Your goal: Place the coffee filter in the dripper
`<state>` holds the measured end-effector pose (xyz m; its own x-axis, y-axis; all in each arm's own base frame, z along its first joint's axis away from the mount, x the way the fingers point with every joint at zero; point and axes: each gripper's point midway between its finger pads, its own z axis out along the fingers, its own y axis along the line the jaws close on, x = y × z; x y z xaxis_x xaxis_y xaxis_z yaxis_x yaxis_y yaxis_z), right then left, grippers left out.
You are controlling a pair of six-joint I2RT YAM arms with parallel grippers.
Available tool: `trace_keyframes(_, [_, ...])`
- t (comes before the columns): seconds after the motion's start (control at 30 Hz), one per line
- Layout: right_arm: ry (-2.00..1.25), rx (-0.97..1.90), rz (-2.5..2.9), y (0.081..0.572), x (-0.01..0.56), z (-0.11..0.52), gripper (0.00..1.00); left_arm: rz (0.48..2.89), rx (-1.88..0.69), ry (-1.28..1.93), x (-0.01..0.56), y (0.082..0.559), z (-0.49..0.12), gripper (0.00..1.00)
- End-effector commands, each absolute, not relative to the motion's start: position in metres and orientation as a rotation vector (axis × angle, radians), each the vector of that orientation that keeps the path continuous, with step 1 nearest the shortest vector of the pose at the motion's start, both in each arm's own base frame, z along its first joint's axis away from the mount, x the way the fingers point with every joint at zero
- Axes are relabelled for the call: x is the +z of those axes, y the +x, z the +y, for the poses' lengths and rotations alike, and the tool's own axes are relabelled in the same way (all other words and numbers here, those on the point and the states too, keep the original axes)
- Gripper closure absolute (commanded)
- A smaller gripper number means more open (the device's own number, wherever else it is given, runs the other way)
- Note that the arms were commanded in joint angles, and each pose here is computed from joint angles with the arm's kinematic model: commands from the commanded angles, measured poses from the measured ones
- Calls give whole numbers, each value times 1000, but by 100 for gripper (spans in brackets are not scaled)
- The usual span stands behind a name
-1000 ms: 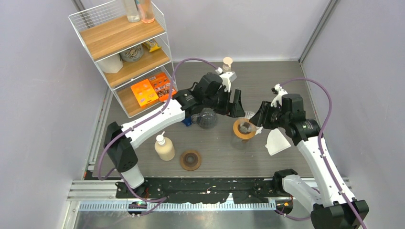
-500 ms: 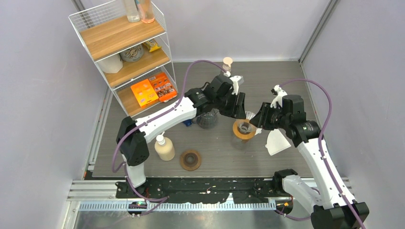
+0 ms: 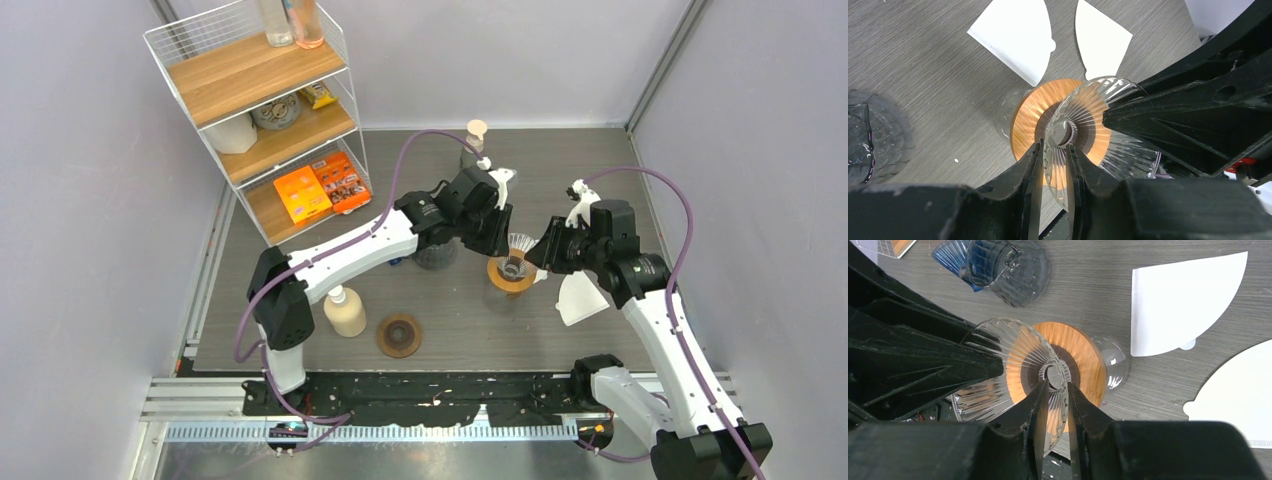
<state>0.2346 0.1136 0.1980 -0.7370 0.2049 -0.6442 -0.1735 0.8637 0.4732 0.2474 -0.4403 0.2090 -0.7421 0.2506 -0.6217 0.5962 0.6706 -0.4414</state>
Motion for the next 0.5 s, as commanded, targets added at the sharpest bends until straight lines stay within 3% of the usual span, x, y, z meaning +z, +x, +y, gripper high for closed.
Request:
trace_keyframes(0.0, [4, 678, 2281, 236, 197, 114, 75, 2304, -847, 676, 224, 252, -441, 73])
trace_keyframes(0.4, [42, 583, 2353, 231, 176, 101, 89, 2339, -821, 700, 203, 247, -441, 100])
trace_keyframes(0.47, [54, 568, 2379, 229, 172, 99, 91, 2356, -817, 695, 199, 246, -440, 100])
